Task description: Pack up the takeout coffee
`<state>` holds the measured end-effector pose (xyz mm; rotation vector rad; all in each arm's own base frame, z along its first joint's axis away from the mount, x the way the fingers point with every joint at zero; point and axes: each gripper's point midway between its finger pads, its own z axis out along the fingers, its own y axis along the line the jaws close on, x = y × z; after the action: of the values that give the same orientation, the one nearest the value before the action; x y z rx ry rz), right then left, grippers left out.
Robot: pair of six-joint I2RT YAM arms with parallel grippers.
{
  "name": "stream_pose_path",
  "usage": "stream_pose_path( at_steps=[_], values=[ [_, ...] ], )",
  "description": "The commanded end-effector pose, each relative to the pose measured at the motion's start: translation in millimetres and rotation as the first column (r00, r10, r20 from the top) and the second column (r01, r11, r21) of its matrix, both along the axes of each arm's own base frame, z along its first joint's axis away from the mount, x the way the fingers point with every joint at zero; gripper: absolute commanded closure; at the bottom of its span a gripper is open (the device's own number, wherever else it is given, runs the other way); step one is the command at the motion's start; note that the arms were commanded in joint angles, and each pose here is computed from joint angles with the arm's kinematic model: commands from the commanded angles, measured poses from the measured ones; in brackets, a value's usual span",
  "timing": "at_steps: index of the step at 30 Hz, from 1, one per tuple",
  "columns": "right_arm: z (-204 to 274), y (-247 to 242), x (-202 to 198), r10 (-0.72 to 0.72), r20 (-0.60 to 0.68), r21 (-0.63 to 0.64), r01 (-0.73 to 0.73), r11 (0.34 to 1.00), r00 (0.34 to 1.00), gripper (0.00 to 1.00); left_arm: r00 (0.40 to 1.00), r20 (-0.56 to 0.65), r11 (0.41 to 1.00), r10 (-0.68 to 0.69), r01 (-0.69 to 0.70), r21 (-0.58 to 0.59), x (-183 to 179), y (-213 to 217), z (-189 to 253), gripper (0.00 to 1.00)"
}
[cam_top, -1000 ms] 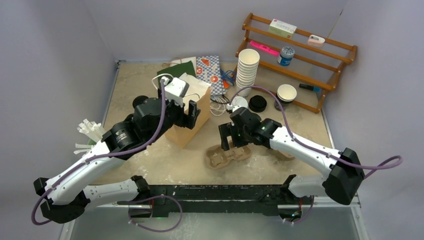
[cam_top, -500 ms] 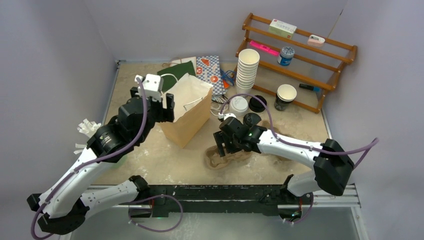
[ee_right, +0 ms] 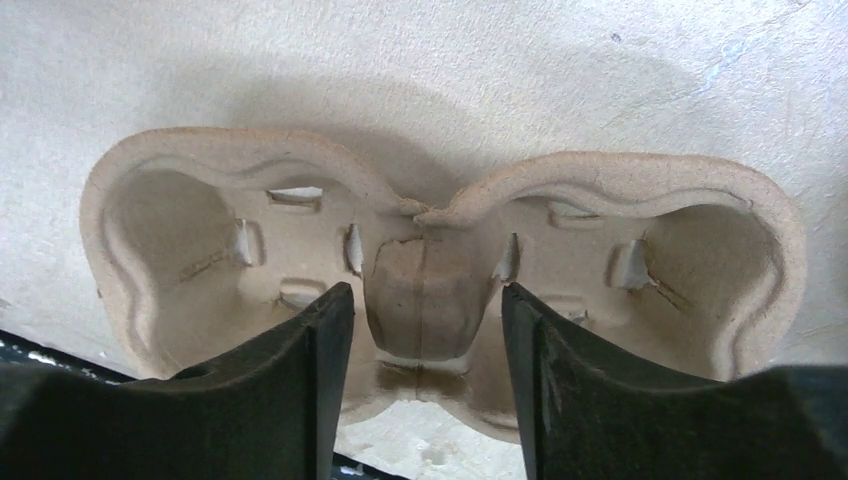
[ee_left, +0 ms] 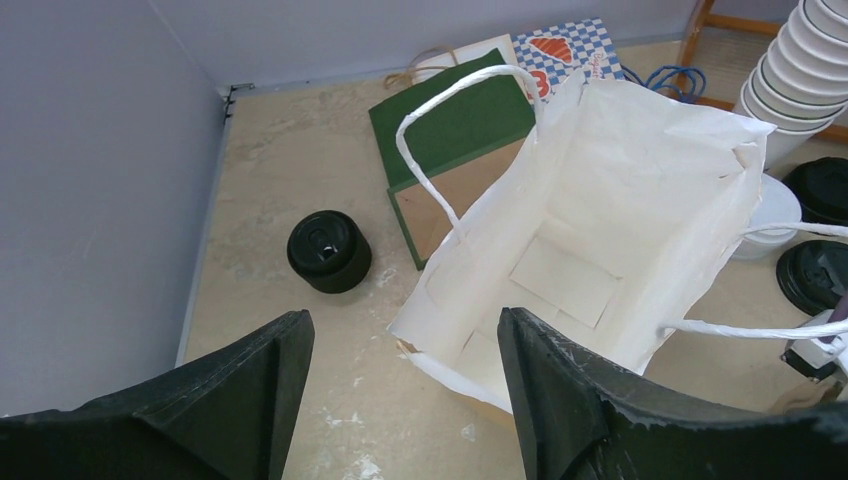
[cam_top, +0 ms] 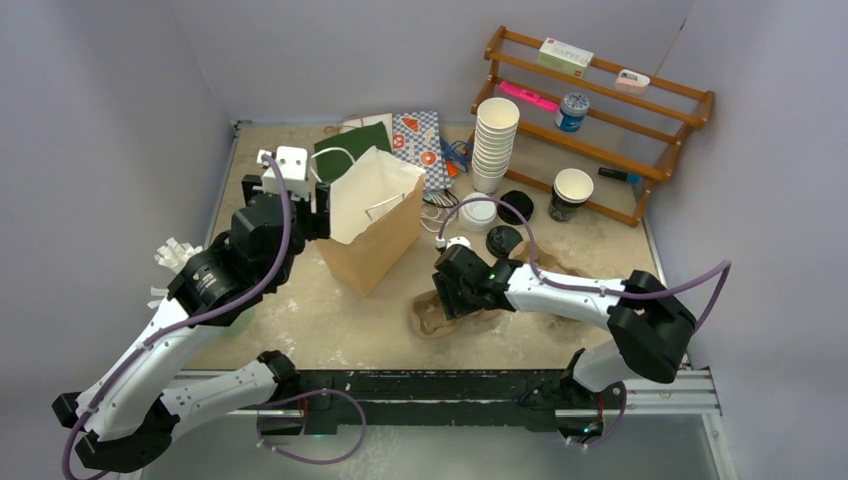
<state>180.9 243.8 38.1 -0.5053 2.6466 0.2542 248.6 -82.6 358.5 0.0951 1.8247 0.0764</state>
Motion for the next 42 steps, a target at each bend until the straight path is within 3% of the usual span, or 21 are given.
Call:
stream_pose_path(
  at_steps=[1, 5, 15, 21, 31, 38, 42],
  values=[
    [4, 4, 7, -0.014, 0.043, 0.011, 0.013, 1.000, 0.999, 0.46, 0.999, 0.030, 0.999, 0.043, -0.044, 0.026, -1, 13, 12, 0.29],
    [20, 8, 12, -0.011, 0.084, 0.049, 0.007, 0.999, 0.996, 0.57, 0.998, 0.034, 0.998, 0.049, -0.051, 0.039, -1, 15, 13, 0.29],
    [121, 5, 24, -0.028, 0.272, 0.193, -0.026, 0.981, 0.962, 0.63, 0.999, -0.018, 0.995, 0.038, -0.036, 0.094, 6, 9, -4, 0.29],
    [200, -8, 32, -0.037, 0.424, 0.238, -0.072, 0.969, 0.905, 0.67, 0.998, -0.029, 0.996, -0.047, 0.049, 0.068, 16, -4, -1, 0.29],
    [324, -28, 71, -0.143, 0.651, 0.213, 0.001, 0.977, 0.745, 0.70, 0.994, -0.094, 0.996, -0.051, 0.057, 0.069, 54, -1, -14, 0.33],
    [391, 0, 101, -0.161, 0.732, 0.231, -0.020, 0.973, 0.662, 0.71, 0.982, -0.148, 0.993, -0.115, 0.115, -0.003, 74, -10, -39, 0.35],
    [410, 37, 112, -0.123, 0.739, 0.257, -0.108, 0.960, 0.662, 0.72, 0.978, -0.150, 0.989, -0.147, 0.144, -0.034, 79, -15, -47, 0.37]
  ],
)
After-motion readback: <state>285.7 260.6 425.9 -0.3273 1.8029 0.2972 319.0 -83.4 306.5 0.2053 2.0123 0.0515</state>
